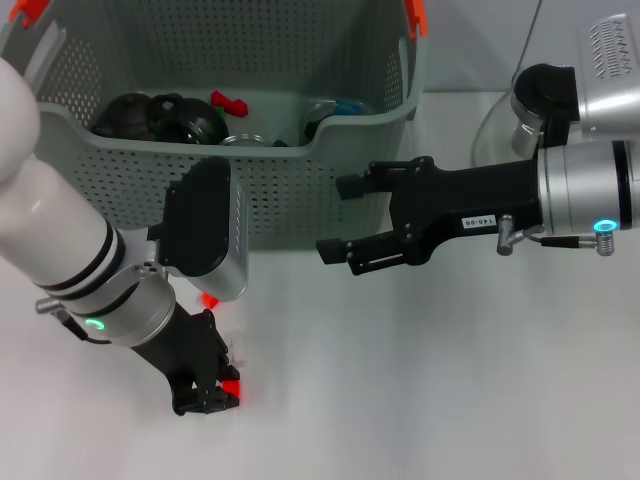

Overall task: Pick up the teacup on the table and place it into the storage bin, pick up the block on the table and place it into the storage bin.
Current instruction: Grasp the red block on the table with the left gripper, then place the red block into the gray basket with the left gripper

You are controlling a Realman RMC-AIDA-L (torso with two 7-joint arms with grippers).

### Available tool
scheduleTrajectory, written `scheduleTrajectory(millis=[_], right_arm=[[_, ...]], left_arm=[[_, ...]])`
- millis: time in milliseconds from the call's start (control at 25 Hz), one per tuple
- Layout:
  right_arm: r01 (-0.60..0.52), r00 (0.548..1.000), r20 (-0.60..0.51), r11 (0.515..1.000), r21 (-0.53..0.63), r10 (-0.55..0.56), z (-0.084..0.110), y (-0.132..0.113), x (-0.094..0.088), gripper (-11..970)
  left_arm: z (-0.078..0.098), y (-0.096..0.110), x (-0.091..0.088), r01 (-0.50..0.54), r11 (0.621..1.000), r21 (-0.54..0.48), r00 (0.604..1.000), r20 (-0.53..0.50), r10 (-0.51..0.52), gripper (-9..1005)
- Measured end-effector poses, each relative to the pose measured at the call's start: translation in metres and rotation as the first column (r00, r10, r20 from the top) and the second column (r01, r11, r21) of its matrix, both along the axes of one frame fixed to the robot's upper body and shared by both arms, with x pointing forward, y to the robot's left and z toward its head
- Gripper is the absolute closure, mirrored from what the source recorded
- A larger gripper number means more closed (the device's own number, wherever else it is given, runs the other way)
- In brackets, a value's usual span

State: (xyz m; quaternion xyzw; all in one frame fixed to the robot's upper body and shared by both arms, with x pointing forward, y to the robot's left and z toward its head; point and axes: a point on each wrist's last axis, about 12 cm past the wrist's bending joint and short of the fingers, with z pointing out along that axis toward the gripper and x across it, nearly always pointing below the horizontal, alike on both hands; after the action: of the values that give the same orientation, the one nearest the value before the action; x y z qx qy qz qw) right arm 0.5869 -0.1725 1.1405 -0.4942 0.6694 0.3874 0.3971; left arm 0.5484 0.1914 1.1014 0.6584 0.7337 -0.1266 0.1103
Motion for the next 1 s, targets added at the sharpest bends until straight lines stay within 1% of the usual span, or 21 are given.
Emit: scheduleTrajectory(millis=[120,560,720,880,1000], right_arm=[[0.005,1.0,0.001,1.0,0.003,-0.005,0.0,-0.001,0.001,28],[0.007,1.0,0.002,1.0,0.004,-0.007,0.001,-0.001,0.001,29],[0.007,1.0,0.002,1.0,0.004,-0.007,0.001,-0.001,0.001,29],[0.007,1.0,0.0,1.0,0.004,-0.007,0.0,-0.001,0.0,28],[0.007,1.0,-0.004,1.0,0.005,-0.007,-0.001,-0.002,0.0,28]], left_arm=[[0.001,0.0,0.001,0.003,1.0,0.004,1.0,0.003,-0.003,737],[0.003,-0.001,0.0,0.007,1.0,0.013,1.0,-0.004,-0.007,795],[0.006,-0.001,0.0,0.004,1.0,0.008,1.0,-0.004,-0.004,797],[0.016,0.003,-0.002,-0.034,0.999,-0.03,0.999,-0.004,0.034,799],[0.03,0.008,-0.004,-0.117,0.982,-0.149,0.993,-0.028,0.114,794]])
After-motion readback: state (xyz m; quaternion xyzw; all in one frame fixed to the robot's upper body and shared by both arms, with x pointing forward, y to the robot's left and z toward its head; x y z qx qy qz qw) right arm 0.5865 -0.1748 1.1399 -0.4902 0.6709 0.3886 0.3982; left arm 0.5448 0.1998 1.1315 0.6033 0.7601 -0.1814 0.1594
